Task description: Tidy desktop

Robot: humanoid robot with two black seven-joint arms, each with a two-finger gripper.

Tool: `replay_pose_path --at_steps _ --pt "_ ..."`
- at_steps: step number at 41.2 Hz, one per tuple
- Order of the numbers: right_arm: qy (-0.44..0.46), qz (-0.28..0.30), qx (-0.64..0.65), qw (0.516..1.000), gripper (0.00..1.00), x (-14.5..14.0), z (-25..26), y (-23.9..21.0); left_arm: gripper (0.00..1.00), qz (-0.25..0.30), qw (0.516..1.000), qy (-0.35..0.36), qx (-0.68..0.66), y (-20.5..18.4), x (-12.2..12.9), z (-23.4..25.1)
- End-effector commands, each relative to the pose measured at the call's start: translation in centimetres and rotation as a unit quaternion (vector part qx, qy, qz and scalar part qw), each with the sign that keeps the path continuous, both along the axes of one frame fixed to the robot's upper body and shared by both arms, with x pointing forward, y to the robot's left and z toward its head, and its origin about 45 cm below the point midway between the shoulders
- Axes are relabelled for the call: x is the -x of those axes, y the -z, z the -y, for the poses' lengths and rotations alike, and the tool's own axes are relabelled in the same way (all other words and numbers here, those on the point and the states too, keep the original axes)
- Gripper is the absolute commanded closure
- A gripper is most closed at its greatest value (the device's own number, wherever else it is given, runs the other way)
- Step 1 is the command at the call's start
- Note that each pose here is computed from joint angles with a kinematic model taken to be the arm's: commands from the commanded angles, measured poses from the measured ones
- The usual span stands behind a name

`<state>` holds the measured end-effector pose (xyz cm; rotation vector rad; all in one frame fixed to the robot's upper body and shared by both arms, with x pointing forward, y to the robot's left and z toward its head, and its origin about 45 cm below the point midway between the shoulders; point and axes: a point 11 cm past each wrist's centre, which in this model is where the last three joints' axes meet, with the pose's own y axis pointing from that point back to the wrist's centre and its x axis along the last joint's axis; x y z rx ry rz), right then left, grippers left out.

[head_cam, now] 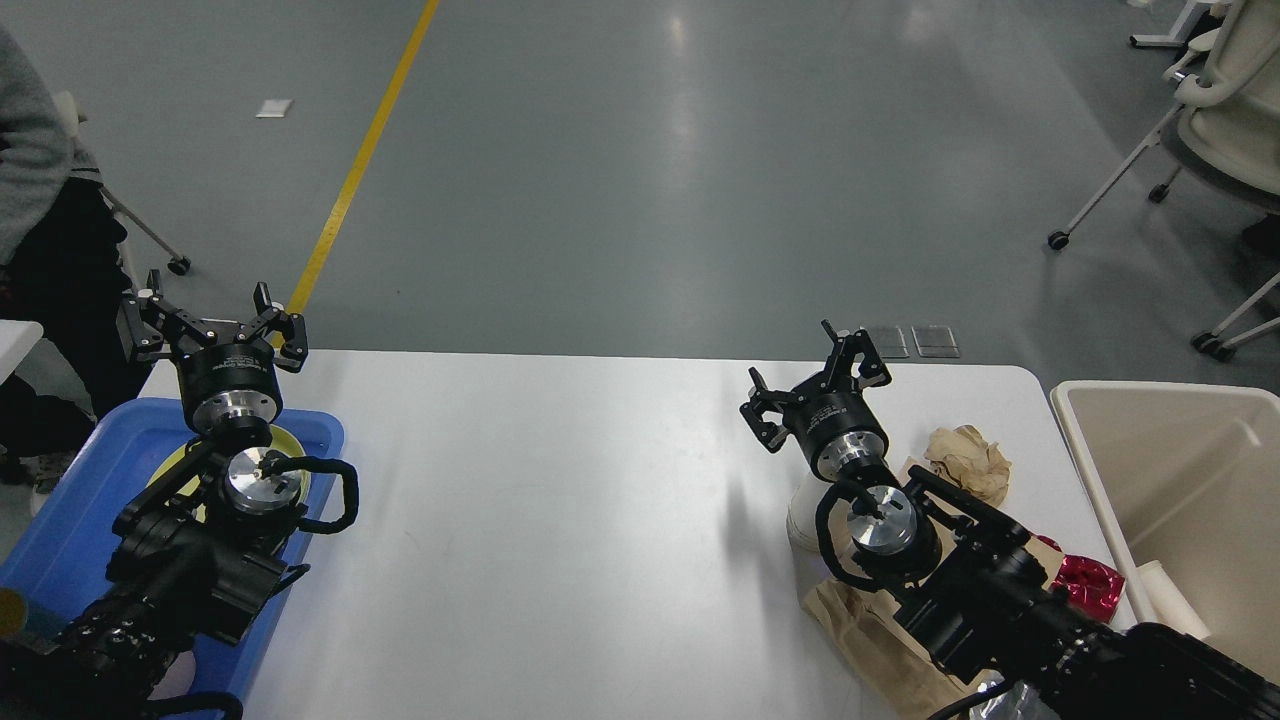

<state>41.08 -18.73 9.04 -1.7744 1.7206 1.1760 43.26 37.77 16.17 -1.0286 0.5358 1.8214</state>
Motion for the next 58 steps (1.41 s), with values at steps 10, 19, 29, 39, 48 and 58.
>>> replay_pose_path --at_steps 10,19,29,39,48,58 --pt "0.000 0.000 0.000 1.000 0.00 0.0 0.0 0.0 0.01 -0.003 1.000 -0.004 0.001 0.0 0.1 -0.4" --pt "0.000 0.000 0.000 1.000 0.00 0.0 0.0 0.0 0.01 -0.005 1.000 -0.007 -0.004 0.0 0.3 -1.2" --pt "0.000 0.000 0.000 1.000 0.00 0.0 0.0 0.0 0.01 -0.005 1.000 -0.028 0.005 0.4 0.9 -1.9" --pt "0.000 0.000 0.000 1.000 0.00 0.0 0.0 0.0 0.01 -0.019 1.000 0.006 -0.004 0.6 0.8 -2.2" --pt "0.000 0.000 0.000 1.000 0.00 0.0 0.0 0.0 0.01 -0.001 0.998 0.062 -0.012 -0.4 0.2 -3.2" --pt "0.000 0.000 0.000 1.000 0.00 0.0 0.0 0.0 0.01 -0.022 0.984 0.147 -0.103 -0.6 -0.4 -3.1"
